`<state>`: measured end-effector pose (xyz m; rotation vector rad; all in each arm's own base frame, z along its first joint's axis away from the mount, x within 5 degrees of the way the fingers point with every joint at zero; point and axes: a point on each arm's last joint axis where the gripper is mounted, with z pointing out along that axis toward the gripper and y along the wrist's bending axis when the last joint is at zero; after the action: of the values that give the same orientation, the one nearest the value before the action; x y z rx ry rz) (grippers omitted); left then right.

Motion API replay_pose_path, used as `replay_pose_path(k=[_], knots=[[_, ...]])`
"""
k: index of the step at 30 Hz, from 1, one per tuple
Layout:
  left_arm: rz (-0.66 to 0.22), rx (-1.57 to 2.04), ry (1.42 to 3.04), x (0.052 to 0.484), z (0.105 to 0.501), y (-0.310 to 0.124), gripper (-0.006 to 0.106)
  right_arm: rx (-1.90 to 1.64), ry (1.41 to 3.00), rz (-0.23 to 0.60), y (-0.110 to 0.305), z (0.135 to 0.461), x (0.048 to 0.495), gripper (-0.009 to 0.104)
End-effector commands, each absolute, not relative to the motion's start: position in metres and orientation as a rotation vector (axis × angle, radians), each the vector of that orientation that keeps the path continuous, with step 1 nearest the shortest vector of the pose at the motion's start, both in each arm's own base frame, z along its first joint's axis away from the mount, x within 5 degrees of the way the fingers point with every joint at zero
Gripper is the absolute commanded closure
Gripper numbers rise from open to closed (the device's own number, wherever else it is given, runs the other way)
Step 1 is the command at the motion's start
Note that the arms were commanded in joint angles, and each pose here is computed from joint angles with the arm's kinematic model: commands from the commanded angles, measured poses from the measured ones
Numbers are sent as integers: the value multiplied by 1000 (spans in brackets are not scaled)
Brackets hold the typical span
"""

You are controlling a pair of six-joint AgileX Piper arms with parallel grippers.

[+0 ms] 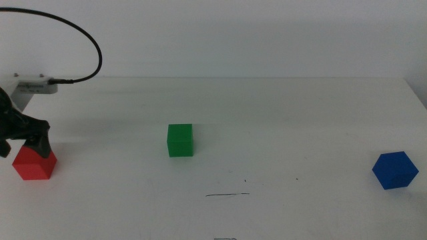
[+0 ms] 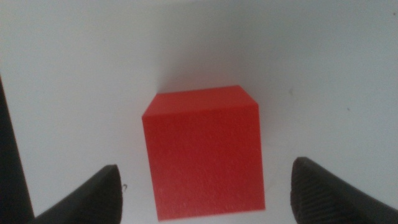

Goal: Stack red cubes first, then green, then blue cubes in a specific spot.

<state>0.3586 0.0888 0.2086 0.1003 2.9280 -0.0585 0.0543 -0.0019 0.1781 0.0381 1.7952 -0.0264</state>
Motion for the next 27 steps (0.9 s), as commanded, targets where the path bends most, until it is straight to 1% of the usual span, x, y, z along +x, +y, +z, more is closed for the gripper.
replay_pose_path(k=[1, 4, 8, 12, 16, 18, 20, 22, 24, 26, 27], knots=[[-36, 88, 2832, 362, 231, 89, 9, 35, 1688, -43, -3, 189, 54, 2], [-38, 76, 2836, 365, 226, 90, 9, 35, 1688, -43, -3, 189, 54, 2], [-80, 21, 2852, 368, 216, 89, 9, 35, 1688, -43, -3, 189, 54, 2], [-87, 18, 2870, 371, 206, 90, 10, 35, 1688, -43, -3, 189, 54, 2], [-82, 24, 2884, 373, 200, 91, 14, 35, 1688, -43, -3, 189, 54, 2], [-71, 29, 2880, 373, 200, 92, 20, 35, 1688, -43, -3, 189, 54, 2], [-61, 29, 2868, 374, 200, 92, 28, 35, 1688, -43, -3, 189, 54, 2], [-59, 26, 2861, 375, 200, 92, 41, 35, 1688, -43, -3, 189, 54, 2], [-64, 21, 2860, 375, 200, 92, 57, 35, 1688, -43, -3, 189, 54, 2], [-94, 0, 2869, 374, 200, 91, 72, 35, 1688, -43, -3, 189, 54, 2], [-115, -23, 2879, 373, 200, 89, 78, 35, 1688, -43, -3, 189, 54, 2]])
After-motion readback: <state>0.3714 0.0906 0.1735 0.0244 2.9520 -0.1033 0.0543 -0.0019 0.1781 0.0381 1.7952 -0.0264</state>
